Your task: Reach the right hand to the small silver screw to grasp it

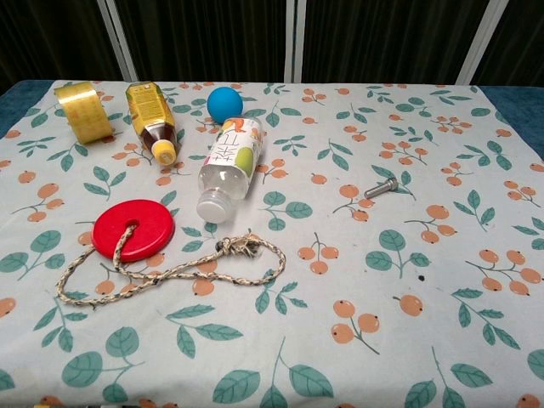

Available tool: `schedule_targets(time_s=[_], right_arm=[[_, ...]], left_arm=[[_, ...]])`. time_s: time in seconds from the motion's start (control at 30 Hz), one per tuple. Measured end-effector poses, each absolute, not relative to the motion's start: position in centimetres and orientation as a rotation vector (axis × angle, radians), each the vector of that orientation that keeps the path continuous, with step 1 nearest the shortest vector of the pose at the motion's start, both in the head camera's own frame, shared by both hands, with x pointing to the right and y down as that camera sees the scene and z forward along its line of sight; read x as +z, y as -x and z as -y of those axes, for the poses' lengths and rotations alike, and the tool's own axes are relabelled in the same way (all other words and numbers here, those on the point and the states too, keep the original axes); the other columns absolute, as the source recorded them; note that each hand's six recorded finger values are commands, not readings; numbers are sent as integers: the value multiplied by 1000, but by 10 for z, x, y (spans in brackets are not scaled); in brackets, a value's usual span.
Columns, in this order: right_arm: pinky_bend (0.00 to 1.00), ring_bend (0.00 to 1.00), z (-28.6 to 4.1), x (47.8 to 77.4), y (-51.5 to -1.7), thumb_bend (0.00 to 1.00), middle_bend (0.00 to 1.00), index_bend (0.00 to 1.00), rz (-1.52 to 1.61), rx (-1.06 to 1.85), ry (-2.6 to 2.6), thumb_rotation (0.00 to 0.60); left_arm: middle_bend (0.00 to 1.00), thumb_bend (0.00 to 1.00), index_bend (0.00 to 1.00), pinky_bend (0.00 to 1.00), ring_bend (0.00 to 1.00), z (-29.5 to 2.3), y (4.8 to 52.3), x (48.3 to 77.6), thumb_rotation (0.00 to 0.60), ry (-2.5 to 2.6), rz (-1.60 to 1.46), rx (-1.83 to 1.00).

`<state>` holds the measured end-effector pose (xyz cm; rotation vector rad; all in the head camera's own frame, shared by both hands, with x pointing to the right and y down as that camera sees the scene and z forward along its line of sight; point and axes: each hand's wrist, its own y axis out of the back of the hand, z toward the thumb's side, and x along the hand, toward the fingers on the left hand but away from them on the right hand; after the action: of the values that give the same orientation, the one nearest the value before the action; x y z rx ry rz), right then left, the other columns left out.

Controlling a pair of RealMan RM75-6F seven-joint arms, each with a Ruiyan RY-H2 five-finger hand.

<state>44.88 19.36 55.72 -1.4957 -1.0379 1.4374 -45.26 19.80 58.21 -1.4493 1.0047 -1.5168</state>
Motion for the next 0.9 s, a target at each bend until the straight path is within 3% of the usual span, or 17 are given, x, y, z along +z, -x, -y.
schedule_targets(time_s=[0.3,0.47,0.67,0.9], right_arm=[[83,3,-193,559,-443,97,143,98,1011,1417,1520,600],[83,9,-183,561,-428,98,164,160,961,1359,1568,600],[85,9,-154,574,-388,175,184,287,811,1246,1670,600],[87,9,-111,612,-325,176,190,326,557,1170,1787,600]], left_arm=[[89,0,160,0,0,-199,452,581,600,1445,-1005,-1517],[88,0,159,0,0,-199,451,580,600,1446,-1008,-1514],[89,0,159,0,0,-199,452,579,600,1449,-1008,-1507],[89,0,159,0,0,-198,453,576,600,1435,-1016,-1506]])
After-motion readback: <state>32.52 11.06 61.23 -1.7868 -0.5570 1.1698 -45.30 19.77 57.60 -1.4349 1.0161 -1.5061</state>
